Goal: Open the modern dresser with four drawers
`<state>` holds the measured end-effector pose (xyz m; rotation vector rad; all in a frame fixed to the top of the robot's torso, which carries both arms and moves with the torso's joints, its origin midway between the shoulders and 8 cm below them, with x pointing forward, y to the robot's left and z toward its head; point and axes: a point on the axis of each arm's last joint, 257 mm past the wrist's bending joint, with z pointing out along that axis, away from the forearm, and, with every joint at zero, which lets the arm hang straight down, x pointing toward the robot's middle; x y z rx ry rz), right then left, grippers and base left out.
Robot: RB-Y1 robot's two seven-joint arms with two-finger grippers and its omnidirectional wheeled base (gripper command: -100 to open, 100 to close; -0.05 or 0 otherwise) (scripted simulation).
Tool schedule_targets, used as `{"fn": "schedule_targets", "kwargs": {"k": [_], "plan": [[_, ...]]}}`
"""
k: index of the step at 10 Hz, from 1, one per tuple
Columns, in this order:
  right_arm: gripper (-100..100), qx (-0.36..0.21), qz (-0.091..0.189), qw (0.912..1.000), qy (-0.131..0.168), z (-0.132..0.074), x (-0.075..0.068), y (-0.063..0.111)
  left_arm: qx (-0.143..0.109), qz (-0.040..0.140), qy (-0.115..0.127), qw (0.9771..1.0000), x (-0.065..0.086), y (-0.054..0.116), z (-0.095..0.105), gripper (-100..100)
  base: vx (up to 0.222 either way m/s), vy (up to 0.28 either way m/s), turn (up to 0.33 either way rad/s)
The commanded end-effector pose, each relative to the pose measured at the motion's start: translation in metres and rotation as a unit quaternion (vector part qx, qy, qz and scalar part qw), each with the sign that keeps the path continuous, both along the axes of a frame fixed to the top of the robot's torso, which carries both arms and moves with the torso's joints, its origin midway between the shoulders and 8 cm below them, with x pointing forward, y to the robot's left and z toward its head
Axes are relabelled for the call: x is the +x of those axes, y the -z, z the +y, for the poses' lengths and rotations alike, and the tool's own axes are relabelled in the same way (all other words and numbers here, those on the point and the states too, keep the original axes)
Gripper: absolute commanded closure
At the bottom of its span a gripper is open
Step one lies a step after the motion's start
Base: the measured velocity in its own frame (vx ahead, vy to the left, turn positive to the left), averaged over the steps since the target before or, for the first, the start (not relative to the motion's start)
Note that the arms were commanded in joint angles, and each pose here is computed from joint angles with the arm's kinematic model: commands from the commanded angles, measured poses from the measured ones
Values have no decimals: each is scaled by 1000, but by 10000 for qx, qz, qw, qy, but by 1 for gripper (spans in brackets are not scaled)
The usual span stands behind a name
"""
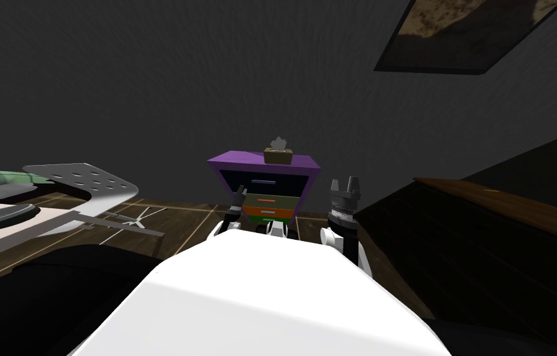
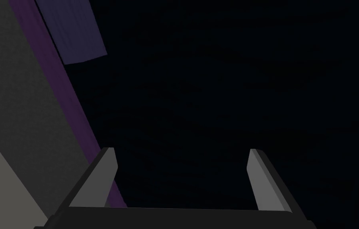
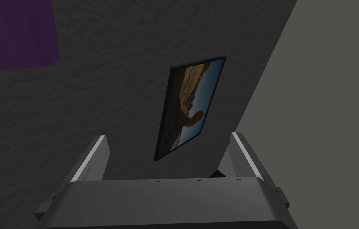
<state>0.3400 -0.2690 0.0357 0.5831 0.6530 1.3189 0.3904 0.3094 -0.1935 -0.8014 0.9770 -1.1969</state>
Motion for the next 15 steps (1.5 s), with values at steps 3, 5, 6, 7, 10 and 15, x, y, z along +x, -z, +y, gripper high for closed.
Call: {"fn": "schedule_targets", "kwargs": {"k": [3,5,6,7,10,15], "plan": [[0,0,0,10000,0,0,0,0,-66,374,-46,9993,-3,41,3,-100,3,-12,-16],[0,0,0,10000,0,0,0,0,-95,475,-60,9988,-5,54,3,-100,0,-8,0],[0,0,0,10000,0,0,0,0,-125,575,-73,9982,-7,67,2,-100,-3,-14,-39],[0,0,0,10000,0,0,0,0,-154,639,-79,9978,-8,77,1,-100,5,-7,-4],[0,0,0,10000,0,0,0,0,-223,821,-101,9963,-13,101,-2,-100,6,-12,-17],[0,0,0,10000,0,0,0,0,-387,1190,-144,9920,-26,145,-10,-100,2,-10,-11]]}}
